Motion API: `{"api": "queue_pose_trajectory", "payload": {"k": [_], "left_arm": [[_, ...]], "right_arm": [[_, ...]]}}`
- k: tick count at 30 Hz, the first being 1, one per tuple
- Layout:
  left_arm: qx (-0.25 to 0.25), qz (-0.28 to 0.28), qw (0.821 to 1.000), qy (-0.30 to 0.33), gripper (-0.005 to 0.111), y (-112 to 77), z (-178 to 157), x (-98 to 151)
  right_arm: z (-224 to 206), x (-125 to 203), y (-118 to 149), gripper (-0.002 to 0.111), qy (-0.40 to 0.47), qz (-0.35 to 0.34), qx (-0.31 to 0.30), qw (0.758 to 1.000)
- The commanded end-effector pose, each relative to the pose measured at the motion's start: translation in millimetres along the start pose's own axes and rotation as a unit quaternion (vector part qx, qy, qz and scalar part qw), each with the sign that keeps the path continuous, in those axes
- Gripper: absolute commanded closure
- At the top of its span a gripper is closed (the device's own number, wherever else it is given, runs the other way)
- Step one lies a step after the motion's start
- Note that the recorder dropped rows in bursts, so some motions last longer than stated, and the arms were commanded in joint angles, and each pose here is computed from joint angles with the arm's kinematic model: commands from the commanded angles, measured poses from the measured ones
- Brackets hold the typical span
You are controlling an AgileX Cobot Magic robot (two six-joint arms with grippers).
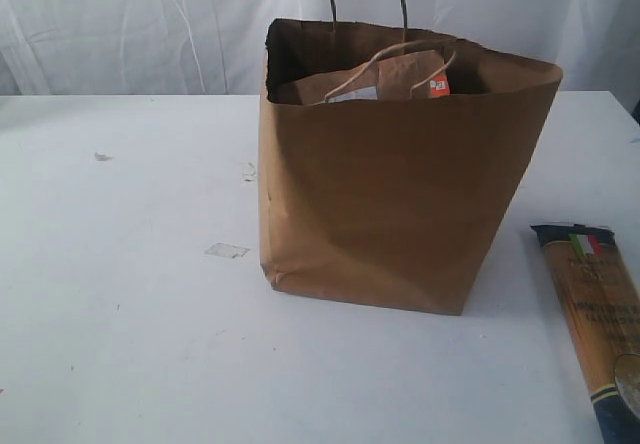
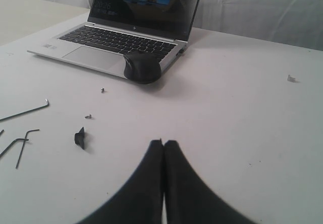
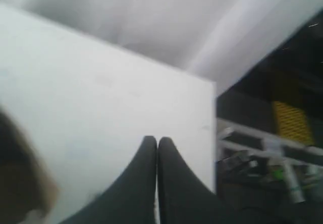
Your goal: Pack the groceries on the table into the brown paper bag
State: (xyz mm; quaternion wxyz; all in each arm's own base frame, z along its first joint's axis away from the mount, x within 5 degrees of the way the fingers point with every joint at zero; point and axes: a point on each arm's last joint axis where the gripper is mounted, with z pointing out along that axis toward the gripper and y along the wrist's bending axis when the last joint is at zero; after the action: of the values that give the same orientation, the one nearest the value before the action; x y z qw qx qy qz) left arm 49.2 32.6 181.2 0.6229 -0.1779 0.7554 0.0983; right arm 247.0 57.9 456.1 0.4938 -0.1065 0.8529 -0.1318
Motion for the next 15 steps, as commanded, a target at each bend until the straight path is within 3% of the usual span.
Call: {"api": "queue_pose_trajectory", "payload": {"k": [1,6,9,12,15], "left_arm": [[0.001,0.007,1.0,-0.002,0.107,0.2,0,1],[0.001,0.007,1.0,-0.002,0.107,0.2,0,1],[0.001,0.007,1.0,-0.002,0.107,0.2,0,1],[0.001,0.007,1.0,-0.002,0.107,0.2,0,1],[0.001,0.007,1.0,-0.002,0.107,0.2,0,1]], "right_arm": [[-20,-7,-40,0.108,-0.061,0.018,0.158,0.985],[4,13,-55,0.108,-0.014,0.056,0.206,0.977],[42,50,-55,0.108,0.07,0.109,0.201,0.971],[89,108,-36,0.108,0.246,0.077,0.078,0.963],[124,156,-13,0.108,0.406,0.059,-0.043,0.911]]}}
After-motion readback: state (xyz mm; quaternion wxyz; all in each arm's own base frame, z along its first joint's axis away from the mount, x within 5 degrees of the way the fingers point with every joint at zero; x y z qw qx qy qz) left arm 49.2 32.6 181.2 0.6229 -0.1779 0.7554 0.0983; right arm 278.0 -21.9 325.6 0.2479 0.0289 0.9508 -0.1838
